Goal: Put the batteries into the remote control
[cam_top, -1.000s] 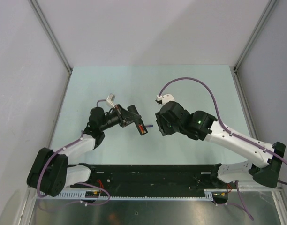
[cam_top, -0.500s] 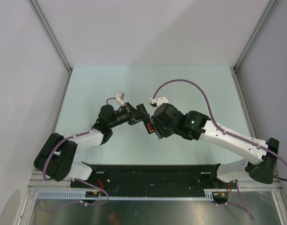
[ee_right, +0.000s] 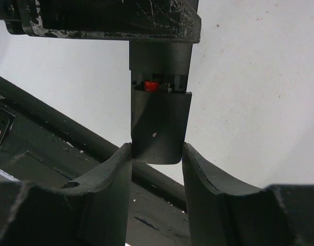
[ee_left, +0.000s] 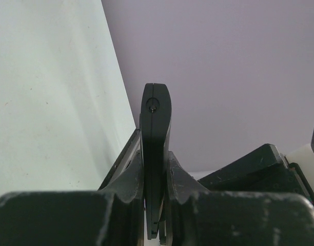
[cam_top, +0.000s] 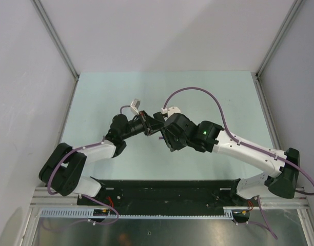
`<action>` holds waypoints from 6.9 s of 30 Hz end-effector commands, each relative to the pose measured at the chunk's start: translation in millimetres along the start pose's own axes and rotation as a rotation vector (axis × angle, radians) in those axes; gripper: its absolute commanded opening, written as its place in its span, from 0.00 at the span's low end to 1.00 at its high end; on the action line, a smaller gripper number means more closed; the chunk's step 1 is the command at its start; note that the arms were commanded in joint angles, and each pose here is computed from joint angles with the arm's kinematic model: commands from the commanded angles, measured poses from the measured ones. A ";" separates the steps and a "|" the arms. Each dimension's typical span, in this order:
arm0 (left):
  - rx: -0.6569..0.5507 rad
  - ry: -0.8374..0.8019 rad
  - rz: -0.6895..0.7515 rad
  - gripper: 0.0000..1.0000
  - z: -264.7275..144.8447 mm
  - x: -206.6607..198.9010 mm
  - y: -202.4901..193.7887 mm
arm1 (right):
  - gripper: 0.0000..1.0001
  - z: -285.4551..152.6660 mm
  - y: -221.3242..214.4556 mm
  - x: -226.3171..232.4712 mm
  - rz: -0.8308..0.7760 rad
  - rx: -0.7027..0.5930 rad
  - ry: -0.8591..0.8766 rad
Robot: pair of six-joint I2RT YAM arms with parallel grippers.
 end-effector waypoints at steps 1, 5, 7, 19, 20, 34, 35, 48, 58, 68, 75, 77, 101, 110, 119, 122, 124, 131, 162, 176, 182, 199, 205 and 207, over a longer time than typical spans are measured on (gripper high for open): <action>0.003 -0.091 0.034 0.00 6.1 -25.7 0.8 | 0.20 -5.3 15.7 6.2 0.022 -0.055 0.022; 0.010 -0.093 0.023 0.00 5.5 -25.1 -1.8 | 0.21 -3.6 16.0 6.1 0.020 -0.055 0.017; 0.011 -0.097 0.019 0.00 5.1 -25.7 -2.6 | 0.21 -2.3 14.4 5.6 0.014 -0.046 0.012; 0.021 -0.082 0.006 0.00 7.1 -16.5 -5.6 | 0.21 -3.1 11.8 -0.5 -0.002 -0.027 -0.013; 0.024 -0.081 0.006 0.00 7.7 -15.6 -6.1 | 0.21 -3.5 11.9 -0.3 -0.004 -0.028 -0.013; 0.032 -0.084 -0.001 0.00 9.0 -14.8 -8.6 | 0.26 -1.6 10.5 -3.1 -0.018 -0.005 -0.038; 0.034 -0.088 0.000 0.00 9.4 -16.2 -8.9 | 0.27 -2.4 10.9 -3.1 -0.014 -0.006 -0.038; 0.033 -0.087 -0.001 0.00 9.5 -14.8 -8.4 | 0.48 -5.7 14.2 -5.0 -0.006 -0.024 -0.050; 0.032 -0.085 -0.003 0.00 10.7 -13.4 -7.8 | 0.60 -9.5 17.0 -6.7 0.002 -0.038 -0.058; 0.031 -0.081 -0.006 0.00 11.2 -11.6 -8.0 | 0.68 -18.9 25.4 -5.5 0.022 -0.084 -0.042; 0.033 -0.083 -0.006 0.00 11.9 -11.8 -8.8 | 0.76 -42.3 43.7 -6.9 0.099 -0.196 0.038; 0.035 -0.082 -0.009 0.00 11.7 -11.4 -9.2 | 0.77 -46.7 47.6 -14.7 0.143 -0.216 0.037; 0.129 -0.178 -0.012 0.00 -0.4 -46.3 -19.1 | 0.78 -28.5 24.1 -43.9 0.506 -0.315 0.770; 0.117 -0.192 -0.011 0.00 -2.5 -52.5 -18.6 | 0.77 -14.7 9.2 -40.9 0.497 -0.256 0.780; 0.114 -0.195 -0.014 0.00 -2.5 -53.7 -18.2 | 0.71 -4.7 6.9 -31.7 0.498 -0.225 0.798; 0.114 -0.197 -0.013 0.00 -2.7 -54.4 -18.3 | 0.67 -1.4 5.9 -30.8 0.500 -0.212 0.805; 0.115 -0.200 -0.012 0.00 -2.5 -55.5 -18.2 | 0.65 0.3 4.9 -29.9 0.499 -0.205 0.807; 0.122 -0.204 -0.011 0.00 -3.3 -57.9 -19.4 | 0.51 5.8 2.4 -29.6 0.501 -0.190 0.806; 0.202 -0.232 -0.007 0.00 -11.2 -67.2 -45.6 | 0.12 18.8 9.5 -34.8 0.559 -0.201 0.797; 0.255 -0.237 -0.014 0.00 -16.2 -66.9 -67.1 | 0.12 21.9 22.1 -49.7 0.609 -0.256 0.793; 0.268 -0.239 -0.015 0.00 -20.8 -66.9 -71.8 | 0.12 22.0 25.0 -52.9 0.610 -0.266 0.800; 0.370 -0.257 -0.004 0.00 -23.6 -71.8 -97.9 | 0.13 22.6 37.1 -57.3 0.598 -0.280 0.799; 0.395 -0.261 -0.005 0.00 -26.1 -72.4 -107.2 | 0.13 24.4 43.1 -60.2 0.598 -0.293 0.792; 0.401 -0.263 -0.005 0.00 -26.7 -72.5 -110.0 | 0.13 25.4 45.0 -61.2 0.600 -0.297 0.788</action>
Point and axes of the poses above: each gripper's point midway between its finger pads, its own z axis out along the fingers, its own x axis along the line the jaws close on, y = z × x, the point moved 5 cm from there along -z, back along the fingers, and after that the axes turned 8 degrees about -z, right-handed, at the moved point
